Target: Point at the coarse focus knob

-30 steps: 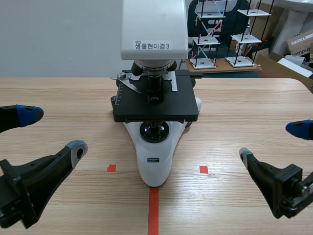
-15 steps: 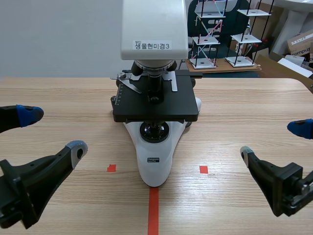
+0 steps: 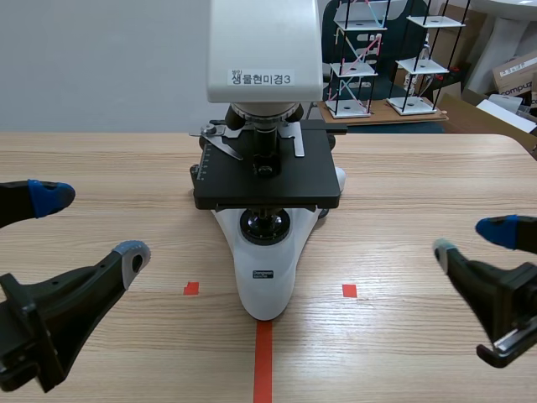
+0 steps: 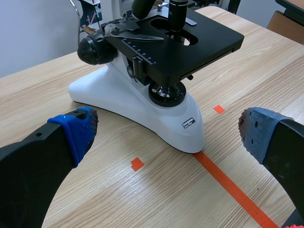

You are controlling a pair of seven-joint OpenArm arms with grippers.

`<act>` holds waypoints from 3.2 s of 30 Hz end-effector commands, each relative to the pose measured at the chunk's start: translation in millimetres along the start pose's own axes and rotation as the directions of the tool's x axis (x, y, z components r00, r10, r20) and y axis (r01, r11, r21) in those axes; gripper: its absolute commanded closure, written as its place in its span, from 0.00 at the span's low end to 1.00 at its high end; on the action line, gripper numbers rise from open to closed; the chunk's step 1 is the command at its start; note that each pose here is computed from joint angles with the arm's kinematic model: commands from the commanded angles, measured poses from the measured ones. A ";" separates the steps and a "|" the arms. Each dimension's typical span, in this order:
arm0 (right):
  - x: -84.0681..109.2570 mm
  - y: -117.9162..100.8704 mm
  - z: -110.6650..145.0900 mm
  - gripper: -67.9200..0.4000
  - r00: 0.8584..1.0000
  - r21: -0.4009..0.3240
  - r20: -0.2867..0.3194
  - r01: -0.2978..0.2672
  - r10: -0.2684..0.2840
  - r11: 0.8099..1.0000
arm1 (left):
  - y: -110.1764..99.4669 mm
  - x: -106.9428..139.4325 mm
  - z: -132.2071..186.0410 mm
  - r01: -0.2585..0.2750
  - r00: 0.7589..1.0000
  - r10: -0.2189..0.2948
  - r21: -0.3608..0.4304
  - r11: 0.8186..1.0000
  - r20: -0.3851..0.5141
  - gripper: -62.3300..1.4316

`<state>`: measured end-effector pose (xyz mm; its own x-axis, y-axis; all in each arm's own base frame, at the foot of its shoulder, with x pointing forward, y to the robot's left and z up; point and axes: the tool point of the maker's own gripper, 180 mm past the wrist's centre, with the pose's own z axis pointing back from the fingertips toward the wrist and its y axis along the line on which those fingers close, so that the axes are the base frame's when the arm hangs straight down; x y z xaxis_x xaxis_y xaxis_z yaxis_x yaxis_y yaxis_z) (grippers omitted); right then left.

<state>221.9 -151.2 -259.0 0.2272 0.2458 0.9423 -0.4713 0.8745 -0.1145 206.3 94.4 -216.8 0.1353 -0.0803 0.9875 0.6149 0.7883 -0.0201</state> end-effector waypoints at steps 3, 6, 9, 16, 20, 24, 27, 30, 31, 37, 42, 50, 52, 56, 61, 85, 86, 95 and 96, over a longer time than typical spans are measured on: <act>16.0 -3.4 -1.6 1.00 0.999 -0.002 0.051 -0.015 0.016 1.000 | -0.3 4.2 0.9 -0.010 1.000 0.010 0.003 1.000 0.019 0.00; 26.5 -5.2 -4.3 0.99 0.995 0.000 0.094 -0.018 0.018 1.000 | -0.3 4.2 0.9 -0.010 1.000 0.010 0.003 1.000 0.019 0.00; 43.8 -13.5 -10.6 0.99 0.988 -0.014 0.153 -0.005 0.007 1.000 | -0.3 4.1 0.9 -0.010 1.000 0.010 0.004 1.000 0.019 0.00; 95.5 -29.5 -27.7 0.99 0.967 -0.029 0.253 0.002 0.005 1.000 | -0.3 4.2 0.9 -0.010 1.000 0.010 0.004 1.000 0.019 0.00; 117.8 -39.4 -39.4 0.99 0.960 -0.055 0.280 -0.012 0.027 0.998 | -0.3 4.2 0.9 -0.010 1.000 0.010 0.004 1.000 0.019 0.00; 139.7 -33.8 -55.2 0.99 0.950 -0.039 0.308 -0.031 0.041 0.999 | -0.3 4.2 0.9 -0.010 1.000 0.010 0.004 1.000 0.019 0.00; 154.1 -28.3 -66.3 0.99 0.945 -0.033 0.325 -0.036 0.044 0.999 | -0.3 4.1 0.9 -0.010 1.000 0.010 0.003 1.000 0.019 0.00; 163.1 -25.5 -75.6 0.99 0.940 -0.045 0.333 -0.060 0.071 0.997 | -0.3 4.1 0.9 -0.010 1.000 0.010 0.003 1.000 0.019 0.00; 164.4 -23.5 -78.7 0.99 0.940 -0.040 0.332 -0.070 0.080 0.997 | -0.3 4.1 0.9 -0.010 1.000 0.010 0.003 1.000 0.019 0.00; 154.6 -30.2 -103.3 0.99 0.954 -0.036 0.294 -0.051 0.060 0.998 | -0.3 4.1 0.9 -0.010 1.000 0.010 0.003 1.000 0.019 0.00; 140.5 -46.9 -125.9 0.99 0.968 -0.054 0.252 -0.007 0.021 0.999 | -0.3 4.1 0.9 -0.010 1.000 0.010 0.003 1.000 0.019 0.00; 144.5 -52.2 -153.2 0.99 0.976 -0.039 0.217 -0.005 0.013 0.999 | -0.3 4.2 0.9 -0.010 1.000 0.010 0.004 1.000 0.019 0.00; 146.6 -54.5 -159.3 0.99 0.978 -0.041 0.208 0.001 0.007 0.999 | -0.3 4.2 0.9 -0.010 1.000 0.010 0.004 1.000 0.019 0.00; 142.2 -56.4 -171.7 0.99 0.989 -0.031 0.148 0.019 -0.014 0.999 | -0.3 4.2 0.9 -0.010 1.000 0.010 0.004 1.000 0.019 0.00; 134.6 -46.2 -181.8 0.99 0.997 0.027 0.078 0.015 -0.017 1.000 | -0.3 4.2 0.9 -0.010 1.000 0.010 0.004 1.000 0.019 0.00; 132.3 -37.3 -186.5 0.99 1.000 0.068 0.012 0.013 -0.014 0.998 | -0.3 4.2 0.9 -0.010 1.000 0.010 0.004 1.000 0.019 0.00; 132.1 -37.2 -186.5 0.99 1.000 0.069 0.011 0.014 -0.014 0.998 | -0.3 4.2 0.9 -0.010 1.000 0.010 0.004 1.000 0.019 0.00; 131.9 -37.0 -186.5 0.99 1.000 0.069 0.011 0.014 -0.014 0.998 | -0.3 4.2 0.9 -0.010 1.000 0.010 0.004 1.000 0.019 0.00; 131.9 -37.0 -186.5 0.99 1.000 0.069 0.011 0.014 -0.014 0.998 | -0.3 4.2 0.9 -0.010 1.000 0.010 0.004 1.000 0.019 0.00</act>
<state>423.2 -71.7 -206.4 0.2680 0.2381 0.9335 -0.5296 0.8458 -0.0637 206.3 94.4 -216.8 0.1353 -0.0803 0.9875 0.6149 0.7883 -0.0201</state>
